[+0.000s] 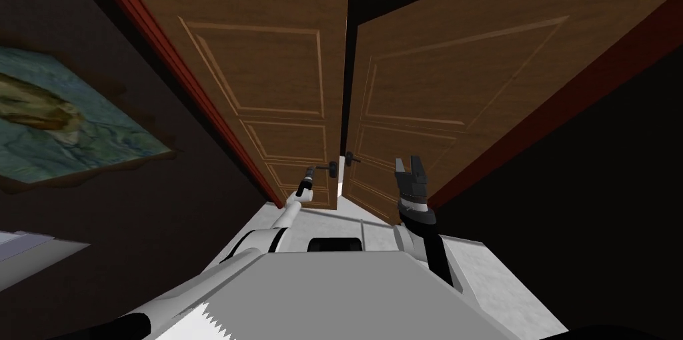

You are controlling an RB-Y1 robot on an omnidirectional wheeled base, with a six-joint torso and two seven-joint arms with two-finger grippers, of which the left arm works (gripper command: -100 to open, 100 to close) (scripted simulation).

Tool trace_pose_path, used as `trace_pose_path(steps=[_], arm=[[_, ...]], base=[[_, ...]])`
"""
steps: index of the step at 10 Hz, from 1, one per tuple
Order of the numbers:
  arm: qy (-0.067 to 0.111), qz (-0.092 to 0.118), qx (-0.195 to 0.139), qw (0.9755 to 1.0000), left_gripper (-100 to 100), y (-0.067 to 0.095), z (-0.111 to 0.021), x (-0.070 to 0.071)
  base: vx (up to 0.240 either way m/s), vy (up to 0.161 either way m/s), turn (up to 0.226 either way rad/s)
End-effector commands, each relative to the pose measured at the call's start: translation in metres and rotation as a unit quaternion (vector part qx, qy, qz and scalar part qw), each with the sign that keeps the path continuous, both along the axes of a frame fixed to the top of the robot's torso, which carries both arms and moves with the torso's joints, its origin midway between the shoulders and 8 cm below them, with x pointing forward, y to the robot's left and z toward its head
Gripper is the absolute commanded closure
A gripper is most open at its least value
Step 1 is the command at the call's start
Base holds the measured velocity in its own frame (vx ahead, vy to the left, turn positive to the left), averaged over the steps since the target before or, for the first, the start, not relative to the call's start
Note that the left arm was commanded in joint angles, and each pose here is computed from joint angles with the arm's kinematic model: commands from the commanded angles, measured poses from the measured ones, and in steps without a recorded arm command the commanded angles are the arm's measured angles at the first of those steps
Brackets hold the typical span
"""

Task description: Push the door open

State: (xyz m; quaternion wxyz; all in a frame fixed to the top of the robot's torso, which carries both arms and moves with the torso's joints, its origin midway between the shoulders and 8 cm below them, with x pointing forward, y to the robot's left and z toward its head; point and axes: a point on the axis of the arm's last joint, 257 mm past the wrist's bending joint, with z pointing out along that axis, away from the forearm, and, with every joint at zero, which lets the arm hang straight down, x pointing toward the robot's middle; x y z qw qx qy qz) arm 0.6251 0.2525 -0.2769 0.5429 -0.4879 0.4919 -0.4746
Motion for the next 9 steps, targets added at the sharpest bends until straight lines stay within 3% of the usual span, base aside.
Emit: trace_pose_path(steps=[1, 4, 6, 8, 9], arm=[[0.003, -0.006, -0.003, 1.0, -100, -0.007, -0.003, 0.0], [0.011, -0.021, -0.015, 0.9996, -100, -0.03, -0.009, -0.001], [0.017, -0.036, -0.03, 0.9987, -100, -0.057, -0.014, -0.003], [0.014, -0.025, -0.016, 0.9995, -100, -0.033, -0.013, -0.001], [0.013, -0.024, -0.014, 0.9995, -100, -0.031, -0.012, -0.001]], base=[[-0.183, -0.056, -0.04], [-0.202, -0.055, -0.047], [-0.222, -0.074, -0.053], [0.005, -0.041, -0.024], [0.168, -0.028, -0.016]])
